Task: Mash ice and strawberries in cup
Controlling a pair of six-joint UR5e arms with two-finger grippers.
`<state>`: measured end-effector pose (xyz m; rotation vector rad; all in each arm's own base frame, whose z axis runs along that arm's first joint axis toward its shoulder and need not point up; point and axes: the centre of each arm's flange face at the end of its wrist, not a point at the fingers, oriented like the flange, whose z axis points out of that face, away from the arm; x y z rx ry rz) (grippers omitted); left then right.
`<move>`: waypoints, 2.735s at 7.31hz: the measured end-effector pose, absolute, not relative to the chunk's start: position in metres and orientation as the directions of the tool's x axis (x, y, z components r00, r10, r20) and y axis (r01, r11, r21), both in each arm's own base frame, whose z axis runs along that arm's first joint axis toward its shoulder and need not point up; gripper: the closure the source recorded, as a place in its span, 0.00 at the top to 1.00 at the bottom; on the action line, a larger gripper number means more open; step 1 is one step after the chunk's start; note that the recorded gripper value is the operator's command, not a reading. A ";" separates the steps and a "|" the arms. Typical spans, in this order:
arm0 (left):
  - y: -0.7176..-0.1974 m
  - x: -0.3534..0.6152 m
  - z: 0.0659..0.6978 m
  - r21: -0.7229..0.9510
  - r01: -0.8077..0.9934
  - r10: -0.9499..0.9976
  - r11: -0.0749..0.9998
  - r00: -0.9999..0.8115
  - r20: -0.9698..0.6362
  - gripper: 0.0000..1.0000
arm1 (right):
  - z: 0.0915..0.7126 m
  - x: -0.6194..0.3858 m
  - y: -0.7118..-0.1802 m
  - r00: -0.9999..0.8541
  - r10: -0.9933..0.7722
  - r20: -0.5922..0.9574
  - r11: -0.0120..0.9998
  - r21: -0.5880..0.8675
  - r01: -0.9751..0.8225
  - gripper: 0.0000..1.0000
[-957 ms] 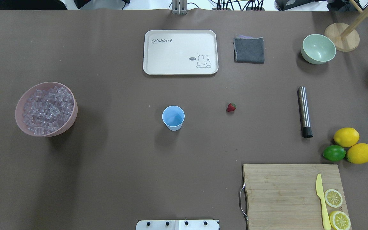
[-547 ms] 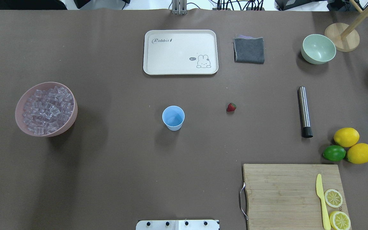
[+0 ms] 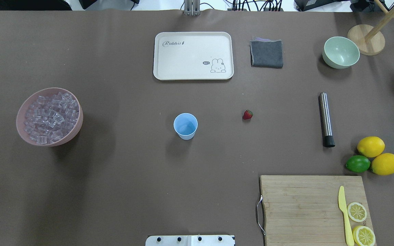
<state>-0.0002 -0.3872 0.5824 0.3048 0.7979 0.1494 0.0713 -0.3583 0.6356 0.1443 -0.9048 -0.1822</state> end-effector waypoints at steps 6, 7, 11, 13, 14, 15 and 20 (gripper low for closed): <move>-0.411 0.070 0.547 0.295 0.004 0.214 0.955 0.678 -0.703 0.97 | 0.646 0.071 -0.346 0.609 -0.210 0.765 0.977 0.192 0.096 1.00; -0.418 0.086 0.537 0.274 0.024 0.188 0.961 0.670 -0.718 0.97 | 0.648 0.071 -0.345 0.610 -0.209 0.765 0.977 0.189 0.097 1.00; -0.422 0.183 0.486 0.171 0.136 0.038 0.976 0.664 -0.747 0.97 | 0.651 0.071 -0.342 0.607 -0.203 0.769 0.979 0.182 0.097 1.00; -0.410 0.221 0.465 0.126 0.164 -0.009 0.978 0.644 -0.765 0.93 | 0.652 0.071 -0.341 0.606 -0.203 0.769 0.979 0.181 0.098 1.00; -0.404 0.237 0.461 0.124 0.164 -0.011 0.979 0.646 -0.763 0.88 | 0.653 0.070 -0.341 0.605 -0.203 0.770 0.979 0.180 0.099 1.00; -0.398 0.253 0.458 0.131 0.146 0.006 0.980 0.647 -0.763 0.82 | 0.654 0.070 -0.341 0.605 -0.202 0.770 0.979 0.179 0.099 1.00; -0.385 0.287 0.457 0.186 0.074 0.091 0.980 0.663 -0.743 0.67 | 0.655 0.070 -0.341 0.604 -0.197 0.772 0.980 0.174 0.098 1.00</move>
